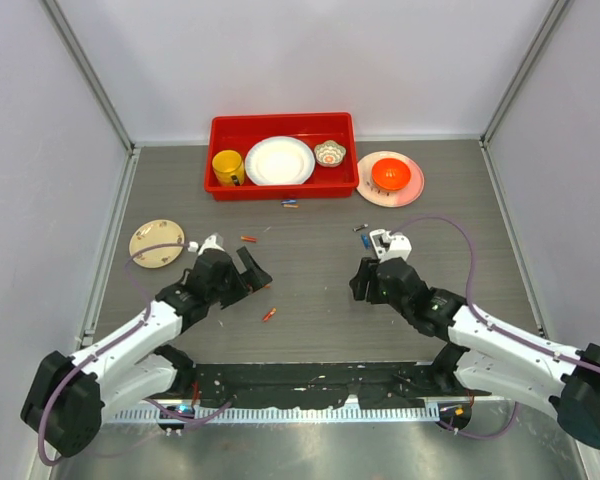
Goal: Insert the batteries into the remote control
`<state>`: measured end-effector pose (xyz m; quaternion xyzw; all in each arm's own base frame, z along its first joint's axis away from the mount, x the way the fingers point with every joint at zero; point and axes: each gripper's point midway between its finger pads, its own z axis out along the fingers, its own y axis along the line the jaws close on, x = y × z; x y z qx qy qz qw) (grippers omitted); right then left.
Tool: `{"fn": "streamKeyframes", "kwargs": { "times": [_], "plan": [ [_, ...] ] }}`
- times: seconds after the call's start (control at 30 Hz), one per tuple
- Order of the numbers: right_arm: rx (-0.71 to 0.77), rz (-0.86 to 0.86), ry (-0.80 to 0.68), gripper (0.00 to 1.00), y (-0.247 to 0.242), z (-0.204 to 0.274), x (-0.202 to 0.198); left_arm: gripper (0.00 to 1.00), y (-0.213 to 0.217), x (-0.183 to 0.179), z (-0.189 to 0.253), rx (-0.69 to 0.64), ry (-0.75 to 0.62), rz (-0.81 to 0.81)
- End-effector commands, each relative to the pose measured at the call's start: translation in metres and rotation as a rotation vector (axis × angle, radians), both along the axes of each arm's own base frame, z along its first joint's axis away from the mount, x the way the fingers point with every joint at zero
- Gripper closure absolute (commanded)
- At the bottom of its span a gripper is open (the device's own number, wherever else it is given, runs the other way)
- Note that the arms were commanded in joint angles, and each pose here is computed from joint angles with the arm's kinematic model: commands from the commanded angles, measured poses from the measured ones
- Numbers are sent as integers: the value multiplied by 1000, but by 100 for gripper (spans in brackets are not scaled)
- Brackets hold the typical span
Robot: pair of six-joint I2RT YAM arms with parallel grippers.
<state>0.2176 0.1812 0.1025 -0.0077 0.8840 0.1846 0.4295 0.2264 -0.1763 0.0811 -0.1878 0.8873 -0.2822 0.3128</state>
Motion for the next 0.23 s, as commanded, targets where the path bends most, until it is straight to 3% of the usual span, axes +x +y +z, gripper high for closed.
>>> {"fn": "streamKeyframes", "kwargs": {
  "times": [0.0, 0.2],
  "plan": [
    [185, 27, -128, 39, 31, 42, 16, 0, 14, -1, -5, 111, 24, 7],
    [193, 47, -154, 39, 36, 54, 19, 0, 11, 0, 3, 102, -14, -23]
  ]
}}
